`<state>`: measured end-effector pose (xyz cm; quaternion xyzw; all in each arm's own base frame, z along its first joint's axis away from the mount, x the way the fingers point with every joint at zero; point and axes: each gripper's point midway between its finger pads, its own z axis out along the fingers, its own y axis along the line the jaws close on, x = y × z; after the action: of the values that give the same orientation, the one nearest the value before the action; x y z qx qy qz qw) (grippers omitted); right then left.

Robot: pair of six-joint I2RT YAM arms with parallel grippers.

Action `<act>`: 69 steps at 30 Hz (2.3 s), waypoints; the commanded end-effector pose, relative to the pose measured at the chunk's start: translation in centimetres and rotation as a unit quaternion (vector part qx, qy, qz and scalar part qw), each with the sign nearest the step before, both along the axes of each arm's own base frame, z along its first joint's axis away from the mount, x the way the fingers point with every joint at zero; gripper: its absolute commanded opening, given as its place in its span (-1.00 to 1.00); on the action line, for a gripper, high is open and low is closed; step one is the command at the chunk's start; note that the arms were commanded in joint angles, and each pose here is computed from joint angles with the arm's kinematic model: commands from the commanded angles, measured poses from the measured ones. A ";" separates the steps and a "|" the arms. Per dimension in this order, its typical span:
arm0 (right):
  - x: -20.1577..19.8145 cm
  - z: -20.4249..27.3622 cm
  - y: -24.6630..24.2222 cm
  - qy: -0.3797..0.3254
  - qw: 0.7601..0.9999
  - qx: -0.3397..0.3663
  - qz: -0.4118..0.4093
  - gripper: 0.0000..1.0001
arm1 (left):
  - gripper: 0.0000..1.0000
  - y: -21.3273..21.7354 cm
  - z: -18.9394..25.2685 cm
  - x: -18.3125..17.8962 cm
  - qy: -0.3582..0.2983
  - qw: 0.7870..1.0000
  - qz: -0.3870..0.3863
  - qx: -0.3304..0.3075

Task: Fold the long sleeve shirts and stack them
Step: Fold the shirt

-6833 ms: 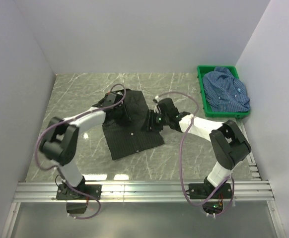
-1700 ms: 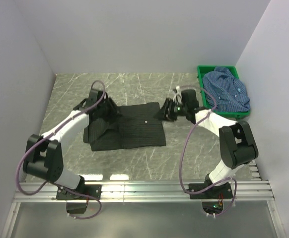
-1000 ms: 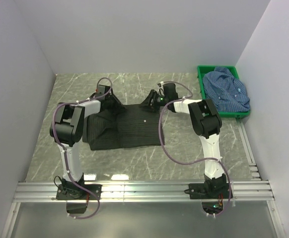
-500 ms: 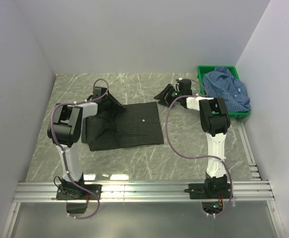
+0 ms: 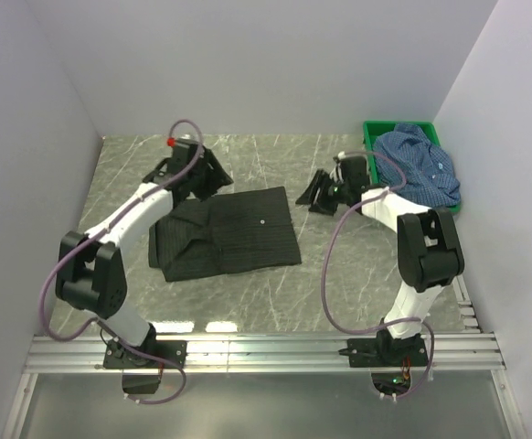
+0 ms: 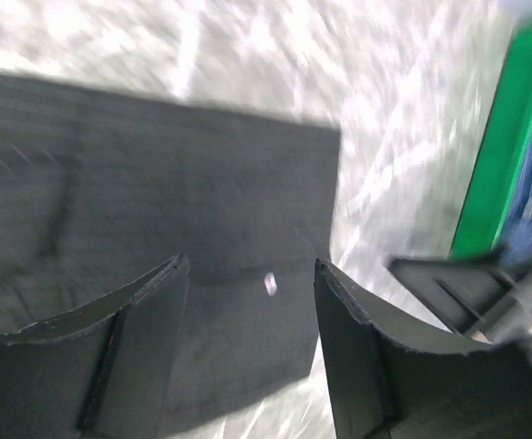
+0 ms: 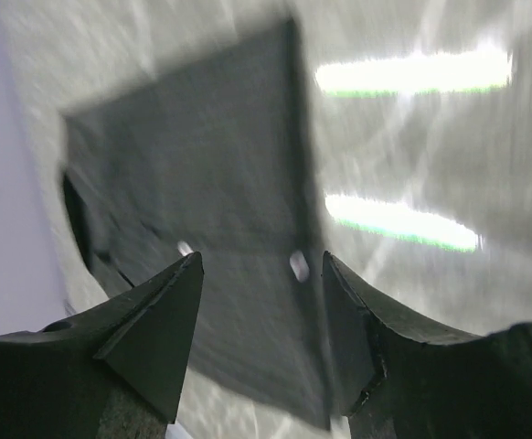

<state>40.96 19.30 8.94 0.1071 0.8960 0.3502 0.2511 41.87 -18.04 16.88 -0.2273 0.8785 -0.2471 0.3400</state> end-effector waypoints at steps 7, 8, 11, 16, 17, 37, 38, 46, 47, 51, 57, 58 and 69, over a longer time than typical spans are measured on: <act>-9.1 -4.2 0.9 0.078 0.995 -0.040 0.053 0.20 | 0.25 -7.4 -2.1 -8.2 -0.008 0.983 -0.124 0.136; -9.7 -4.4 1.2 0.082 0.994 -0.044 0.062 0.19 | 0.25 -8.2 -2.3 -9.2 -0.014 0.979 -0.141 0.146; -11.9 -5.7 2.6 0.103 0.989 -0.058 0.090 0.15 | 0.25 -10.0 -2.3 -10.6 -0.031 0.972 -0.174 0.156; -13.7 -5.3 4.8 0.104 0.988 -0.034 0.106 -0.16 | 0.24 -12.1 -2.8 -12.2 -0.075 0.957 -0.205 0.189; -13.7 -4.9 5.0 0.101 0.989 -0.031 0.105 -0.24 | 0.23 -12.9 -2.9 -12.9 -0.085 0.953 -0.220 0.189; -13.4 1.1 7.3 0.094 0.989 0.053 0.104 -0.86 | 0.21 -19.7 -6.6 -18.1 -0.257 0.851 -0.324 0.324; -13.4 1.2 7.3 0.093 0.989 0.055 0.103 -0.86 | 0.20 -20.1 -7.6 -18.4 -0.253 0.845 -0.330 0.335; -13.3 1.3 7.3 0.094 0.989 0.056 0.098 -0.85 | -0.14 -18.0 -9.3 -16.8 -0.230 0.846 -0.242 0.416; -13.2 1.2 7.3 0.093 0.989 0.055 0.097 -0.84 | -0.32 -17.4 -9.7 -16.8 -0.223 0.842 -0.237 0.431; -13.3 1.1 7.3 0.095 0.989 0.056 0.097 -0.84 | -0.78 -16.6 -9.6 -16.6 -0.215 0.846 -0.212 0.439; -11.5 1.0 6.6 0.086 0.993 0.055 0.066 -0.16 | -0.99 -17.0 -8.5 -17.1 -0.221 0.861 -0.219 0.401; -10.8 1.1 6.3 0.083 0.993 0.054 0.056 -0.04 | -0.99 -16.9 -8.1 -17.2 -0.224 0.865 -0.217 0.393; -7.3 -2.5 7.4 0.106 0.992 0.066 0.033 0.54 | -0.99 -17.3 -5.6 -17.6 -0.221 0.891 -0.206 0.338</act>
<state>32.41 26.11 6.77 0.1223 0.9017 0.3931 0.1320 24.30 -34.95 9.45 0.1752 0.8372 -0.0117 0.5179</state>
